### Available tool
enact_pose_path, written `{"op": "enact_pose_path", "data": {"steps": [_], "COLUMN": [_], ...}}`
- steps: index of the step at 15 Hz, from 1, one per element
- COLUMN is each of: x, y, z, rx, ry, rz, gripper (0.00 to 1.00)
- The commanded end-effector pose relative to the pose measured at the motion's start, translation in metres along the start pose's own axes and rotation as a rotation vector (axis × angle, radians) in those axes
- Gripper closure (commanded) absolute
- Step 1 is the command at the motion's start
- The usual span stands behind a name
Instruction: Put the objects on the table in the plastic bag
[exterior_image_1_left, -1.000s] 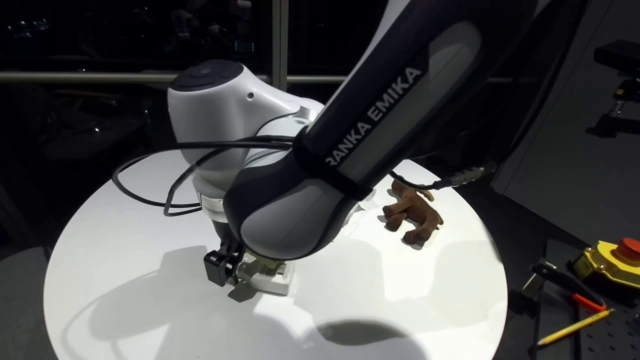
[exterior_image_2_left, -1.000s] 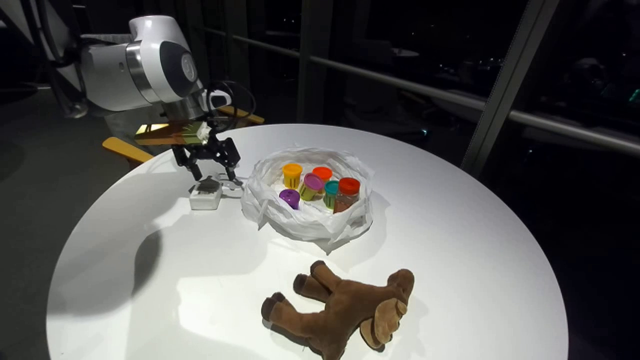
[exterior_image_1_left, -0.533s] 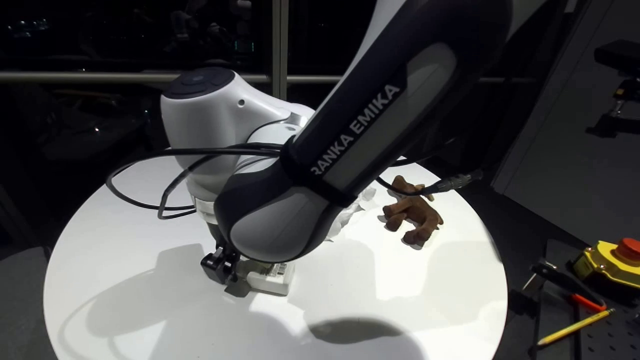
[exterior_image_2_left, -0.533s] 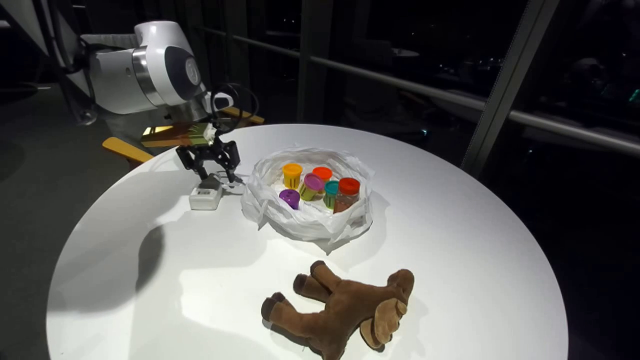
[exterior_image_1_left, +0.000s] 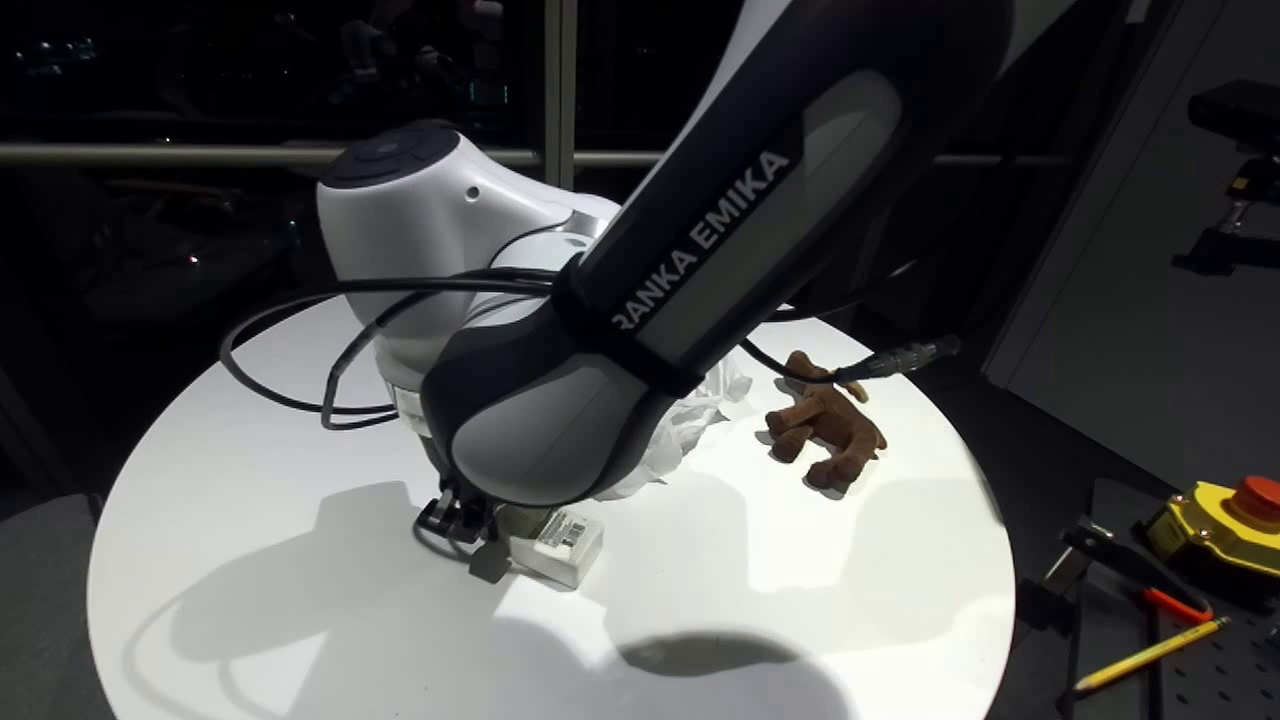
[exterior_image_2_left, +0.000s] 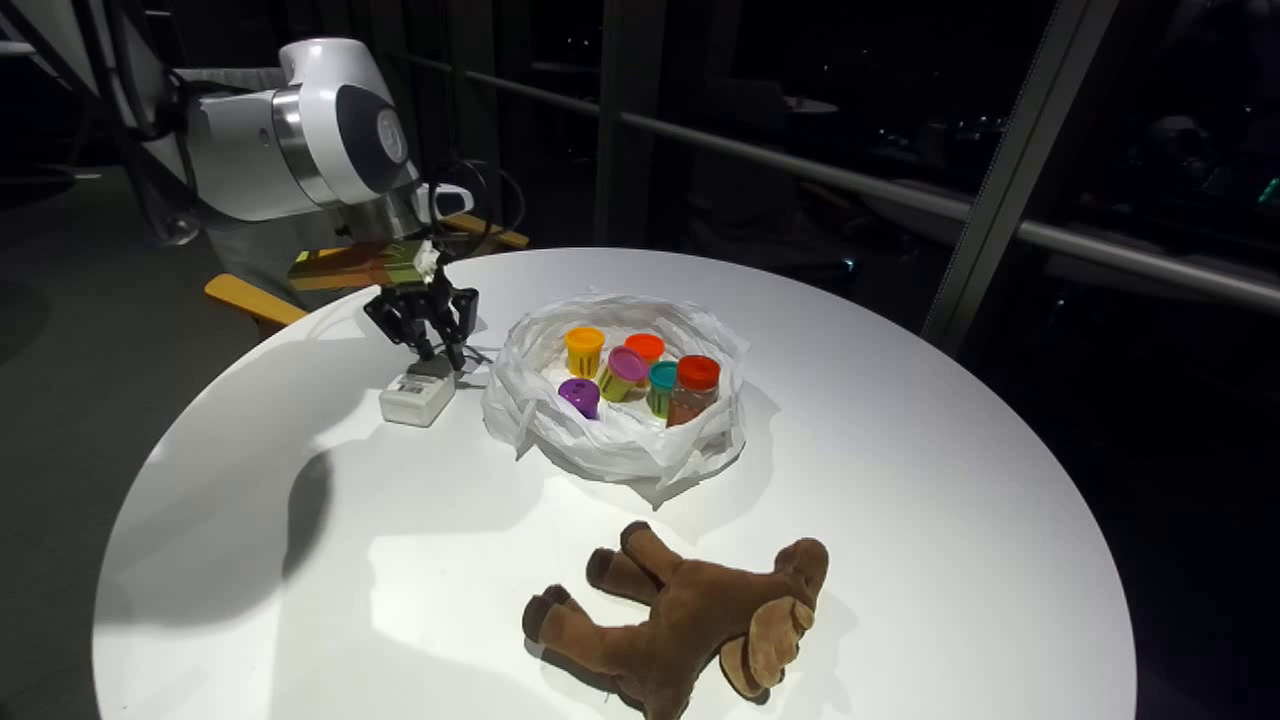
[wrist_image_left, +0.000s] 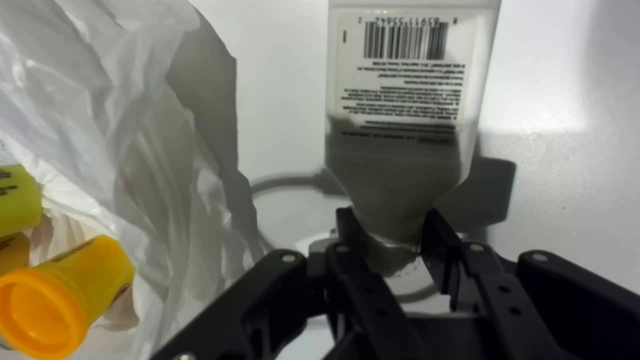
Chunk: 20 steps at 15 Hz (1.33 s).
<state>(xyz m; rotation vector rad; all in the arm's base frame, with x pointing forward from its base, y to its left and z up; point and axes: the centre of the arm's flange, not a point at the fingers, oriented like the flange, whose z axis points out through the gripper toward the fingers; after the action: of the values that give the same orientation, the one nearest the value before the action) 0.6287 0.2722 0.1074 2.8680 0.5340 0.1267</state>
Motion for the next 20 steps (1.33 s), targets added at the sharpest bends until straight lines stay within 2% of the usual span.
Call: {"op": "enact_pose_path", "data": {"steps": [1, 6, 9, 12, 16, 20], "x": [-0.002, -0.025, -0.039, -0.059, -0.07, -0.075], "y": [0.018, 0.076, 0.112, 0.149, 0.187, 0.204], "z": [-0.019, -0.081, -0.122, -0.154, -0.161, -0.146], "rx": [0.009, 0.069, 0.155, 0.208, 0.236, 0.266], "ry": [-0.013, 0.067, 0.162, 0.276, 0.438, 0.597], "rz": [0.026, 0.169, 0.266, 0.378, 0.53, 0.665], "gripper": [0.86, 0.87, 0.87, 0.87, 0.87, 0.87]}}
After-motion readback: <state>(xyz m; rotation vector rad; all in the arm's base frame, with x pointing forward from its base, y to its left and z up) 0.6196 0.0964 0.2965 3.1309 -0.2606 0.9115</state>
